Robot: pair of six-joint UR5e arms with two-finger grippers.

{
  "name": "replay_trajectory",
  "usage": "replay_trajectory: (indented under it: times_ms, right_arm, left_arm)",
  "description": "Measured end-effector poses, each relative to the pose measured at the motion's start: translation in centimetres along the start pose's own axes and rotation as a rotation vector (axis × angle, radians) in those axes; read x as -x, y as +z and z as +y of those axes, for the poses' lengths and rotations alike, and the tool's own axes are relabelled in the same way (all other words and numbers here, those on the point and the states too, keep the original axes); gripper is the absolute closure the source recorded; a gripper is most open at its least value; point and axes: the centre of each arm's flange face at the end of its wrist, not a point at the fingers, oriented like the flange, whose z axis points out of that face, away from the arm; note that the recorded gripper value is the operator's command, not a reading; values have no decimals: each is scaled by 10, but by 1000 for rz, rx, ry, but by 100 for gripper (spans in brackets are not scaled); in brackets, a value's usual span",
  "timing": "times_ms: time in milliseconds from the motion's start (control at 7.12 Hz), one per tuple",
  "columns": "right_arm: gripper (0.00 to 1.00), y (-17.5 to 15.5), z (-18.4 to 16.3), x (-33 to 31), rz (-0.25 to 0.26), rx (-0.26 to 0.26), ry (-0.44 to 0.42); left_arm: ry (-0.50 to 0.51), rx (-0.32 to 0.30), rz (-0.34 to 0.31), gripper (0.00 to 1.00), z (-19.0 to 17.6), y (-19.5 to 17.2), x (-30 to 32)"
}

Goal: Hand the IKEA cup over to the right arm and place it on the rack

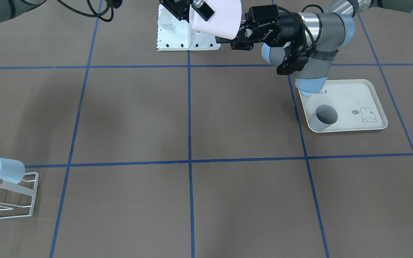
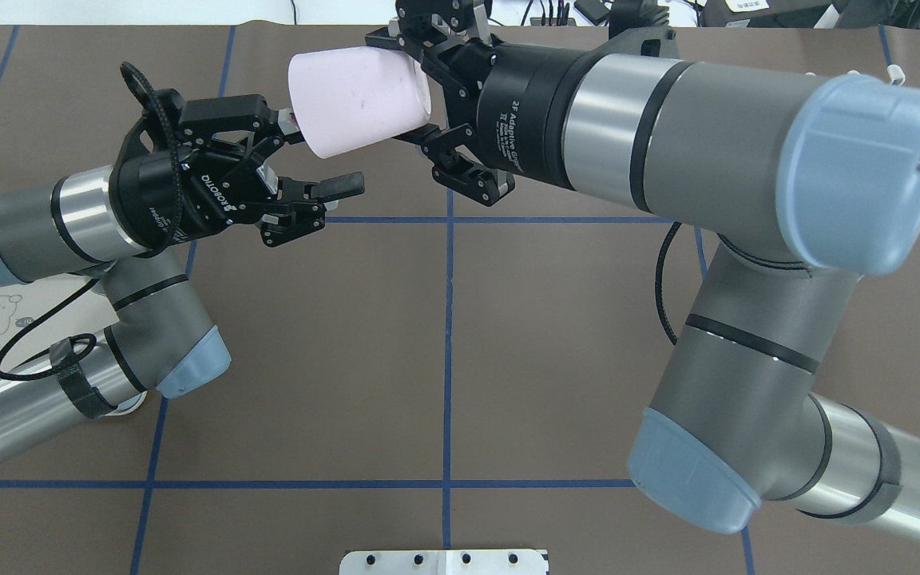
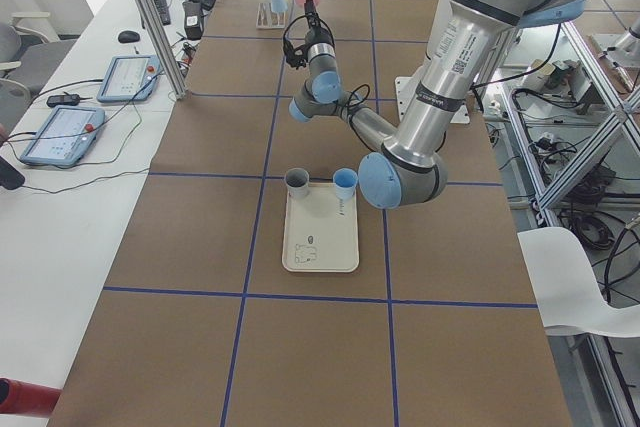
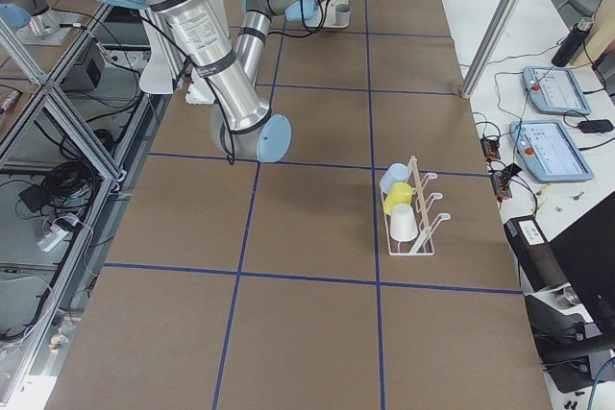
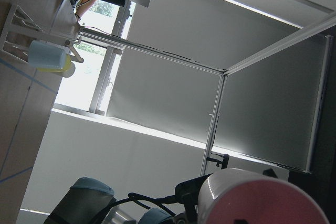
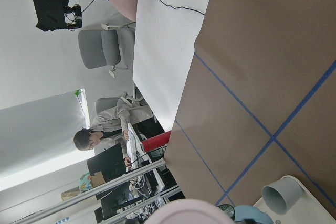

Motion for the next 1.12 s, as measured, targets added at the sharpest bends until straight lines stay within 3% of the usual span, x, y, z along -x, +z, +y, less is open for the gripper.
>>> replay_trajectory:
  times_ms: [281,562,842,983,1123]
  right_arm:
    - [100,-2,-24,-2,12,-51,-35]
    - [100,-4,-66,-12,65,-145,-184]
    - [100,-2,-114,-6,232,-299,-484]
    - [100,0,-139,-3,332,-354,-639]
    - [100,4,-168,0,411,-384,-733]
  left_arm:
    - [12,-10,-6,31,-4,-4,1]
    - [16,-21,-11,31,-7,-7,2]
    - [16,-25,-13,31,-9,-8,3]
    - [15,-26,-13,31,-9,-8,3]
    - [16,-27,-14,31,-10,-8,3]
